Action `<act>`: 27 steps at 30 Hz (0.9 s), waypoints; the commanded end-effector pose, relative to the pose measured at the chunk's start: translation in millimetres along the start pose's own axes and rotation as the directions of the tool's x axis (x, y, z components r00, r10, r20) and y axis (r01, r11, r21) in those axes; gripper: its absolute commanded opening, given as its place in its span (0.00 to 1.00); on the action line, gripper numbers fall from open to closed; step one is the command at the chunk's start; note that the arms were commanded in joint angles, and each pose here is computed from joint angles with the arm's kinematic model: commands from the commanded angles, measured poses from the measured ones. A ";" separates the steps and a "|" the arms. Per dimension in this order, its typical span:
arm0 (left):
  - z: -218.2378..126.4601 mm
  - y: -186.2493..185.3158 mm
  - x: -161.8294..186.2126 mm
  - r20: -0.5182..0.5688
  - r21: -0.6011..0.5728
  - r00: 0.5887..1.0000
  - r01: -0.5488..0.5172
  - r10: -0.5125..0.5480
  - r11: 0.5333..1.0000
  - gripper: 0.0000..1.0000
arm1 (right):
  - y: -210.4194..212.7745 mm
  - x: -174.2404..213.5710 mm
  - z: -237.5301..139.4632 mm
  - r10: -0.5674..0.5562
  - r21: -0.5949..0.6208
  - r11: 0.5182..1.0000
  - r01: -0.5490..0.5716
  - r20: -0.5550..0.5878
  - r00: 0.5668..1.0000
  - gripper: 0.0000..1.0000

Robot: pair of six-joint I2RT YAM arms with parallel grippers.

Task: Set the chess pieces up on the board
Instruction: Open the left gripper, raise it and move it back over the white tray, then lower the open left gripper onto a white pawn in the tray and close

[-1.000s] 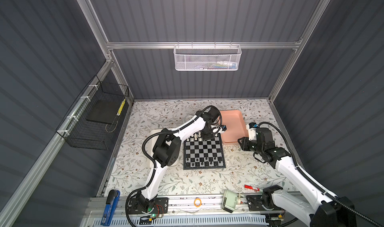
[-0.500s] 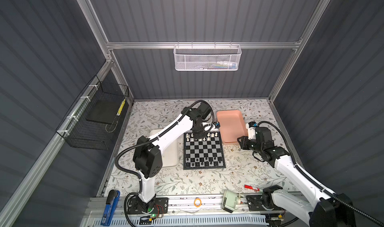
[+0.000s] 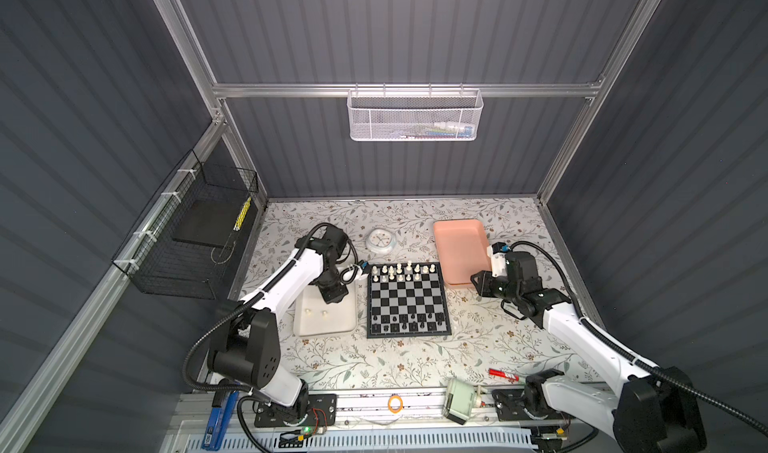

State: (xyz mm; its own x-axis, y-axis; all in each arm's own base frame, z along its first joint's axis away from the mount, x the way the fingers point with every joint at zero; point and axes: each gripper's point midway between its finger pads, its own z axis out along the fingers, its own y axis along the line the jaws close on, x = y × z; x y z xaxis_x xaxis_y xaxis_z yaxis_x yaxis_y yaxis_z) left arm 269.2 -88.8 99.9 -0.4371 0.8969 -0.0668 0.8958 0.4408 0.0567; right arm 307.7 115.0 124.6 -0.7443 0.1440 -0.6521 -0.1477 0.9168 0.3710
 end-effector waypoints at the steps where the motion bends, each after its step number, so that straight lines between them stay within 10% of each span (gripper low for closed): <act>1: 5.2 4.1 8.3 0.028 -0.025 0.999 -0.029 0.030 0.999 0.35 | 9.1 -16.5 -4.4 -0.004 -0.029 1.000 0.005 0.037 0.999 0.28; 27: 57.0 -1.1 45.3 -0.024 0.021 1.000 0.015 -0.015 1.000 0.33 | 7.3 -10.6 6.0 0.003 -0.028 1.000 -0.003 -0.009 1.000 0.28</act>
State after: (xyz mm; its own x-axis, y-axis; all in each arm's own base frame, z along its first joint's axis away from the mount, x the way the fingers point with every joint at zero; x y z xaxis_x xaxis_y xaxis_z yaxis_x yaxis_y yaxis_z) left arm 256.0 -49.4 42.7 -0.4704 0.8812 -0.0465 0.8787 0.4726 0.0672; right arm 313.7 119.6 123.8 -0.7556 0.1398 -0.6399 -0.1537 0.9118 0.3807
